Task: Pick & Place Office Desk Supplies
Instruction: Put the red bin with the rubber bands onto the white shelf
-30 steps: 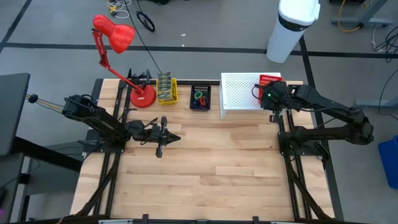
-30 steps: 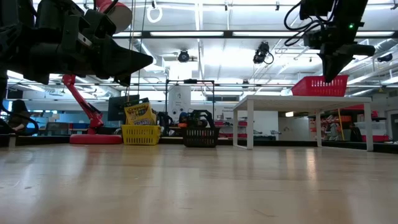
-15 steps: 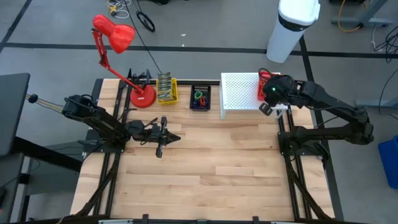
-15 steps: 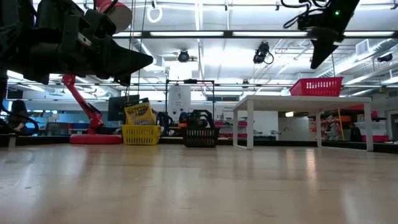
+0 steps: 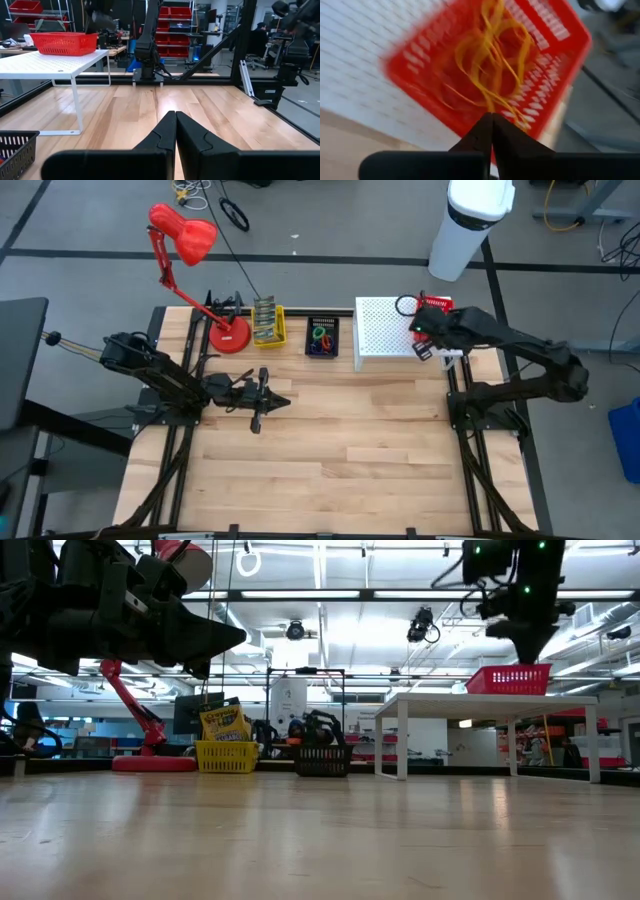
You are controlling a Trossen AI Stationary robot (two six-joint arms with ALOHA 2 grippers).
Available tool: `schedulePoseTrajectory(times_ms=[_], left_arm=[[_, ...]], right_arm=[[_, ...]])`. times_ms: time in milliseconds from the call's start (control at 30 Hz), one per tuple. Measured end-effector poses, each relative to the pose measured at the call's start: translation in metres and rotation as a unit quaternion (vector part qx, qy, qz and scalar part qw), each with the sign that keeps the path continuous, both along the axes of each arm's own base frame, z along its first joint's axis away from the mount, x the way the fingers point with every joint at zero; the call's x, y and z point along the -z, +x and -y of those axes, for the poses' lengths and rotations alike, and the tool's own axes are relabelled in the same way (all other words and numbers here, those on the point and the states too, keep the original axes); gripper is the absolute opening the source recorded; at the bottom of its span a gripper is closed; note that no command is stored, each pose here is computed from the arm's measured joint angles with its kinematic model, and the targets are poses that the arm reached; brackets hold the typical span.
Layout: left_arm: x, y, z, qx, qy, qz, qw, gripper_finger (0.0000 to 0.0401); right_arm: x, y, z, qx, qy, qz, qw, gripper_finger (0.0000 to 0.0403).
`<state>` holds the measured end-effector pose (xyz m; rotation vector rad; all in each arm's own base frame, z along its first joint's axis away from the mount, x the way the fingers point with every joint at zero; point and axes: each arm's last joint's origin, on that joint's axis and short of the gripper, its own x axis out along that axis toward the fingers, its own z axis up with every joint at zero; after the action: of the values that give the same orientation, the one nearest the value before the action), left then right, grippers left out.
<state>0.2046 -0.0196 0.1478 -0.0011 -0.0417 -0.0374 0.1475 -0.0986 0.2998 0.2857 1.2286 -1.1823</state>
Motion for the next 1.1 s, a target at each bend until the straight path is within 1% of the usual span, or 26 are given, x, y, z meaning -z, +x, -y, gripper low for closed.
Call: schedulePoseTrajectory(times_ms=[67,133,200,267,367,533,700,833,900,967,1100], left_arm=[[0.000,0.000,0.000,0.000,0.000,0.000,1.000,0.0013],[0.000,0.000,0.000,0.000,-0.001,0.000,1.000,0.0013],[0.000,0.000,0.000,-0.001,-0.001,0.000,1.000,0.0013],[0.000,0.000,0.000,-0.001,-0.001,0.000,1.000,0.0013],[0.000,0.000,0.000,-0.001,-0.002,0.000,1.000,0.0013],[0.000,0.000,0.000,0.005,-0.005,0.000,1.000,0.0013],[0.000,0.000,0.000,0.005,-0.006,0.000,1.000,0.0013],[0.000,0.000,0.000,0.004,-0.003,0.000,1.000,0.0013],[0.000,0.000,0.000,0.004,-0.003,0.000,1.000,0.0013],[0.000,0.000,0.000,0.004,-0.003,0.000,1.000,0.0013],[0.000,0.000,0.000,0.004,-0.003,0.000,1.000,0.0013]], right_arm=[[0.004,-0.002,0.004,0.016,-0.001,-0.040,0.999,0.0022],[0.007,0.000,0.006,0.024,-0.006,-0.060,0.998,0.0012],[0.008,0.001,0.007,0.024,-0.013,-0.068,0.997,0.0005],[0.008,0.001,0.007,0.023,-0.015,-0.073,0.997,0.0008],[0.008,-0.001,0.006,0.025,-0.009,-0.083,0.996,0.0014],[0.008,-0.009,0.007,0.045,0.006,-0.109,0.993,0.0004],[0.006,-0.014,0.008,0.056,-0.009,-0.115,0.992,0.0013],[0.005,-0.013,0.008,0.056,-0.014,-0.104,0.993,0.0011],[0.003,-0.010,0.010,0.057,-0.020,-0.084,0.995,0.0008],[0.002,-0.004,0.013,0.048,-0.029,-0.053,0.997,0.0005],[0.000,0.013,0.021,0.008,-0.038,0.034,0.999,0.0009]])
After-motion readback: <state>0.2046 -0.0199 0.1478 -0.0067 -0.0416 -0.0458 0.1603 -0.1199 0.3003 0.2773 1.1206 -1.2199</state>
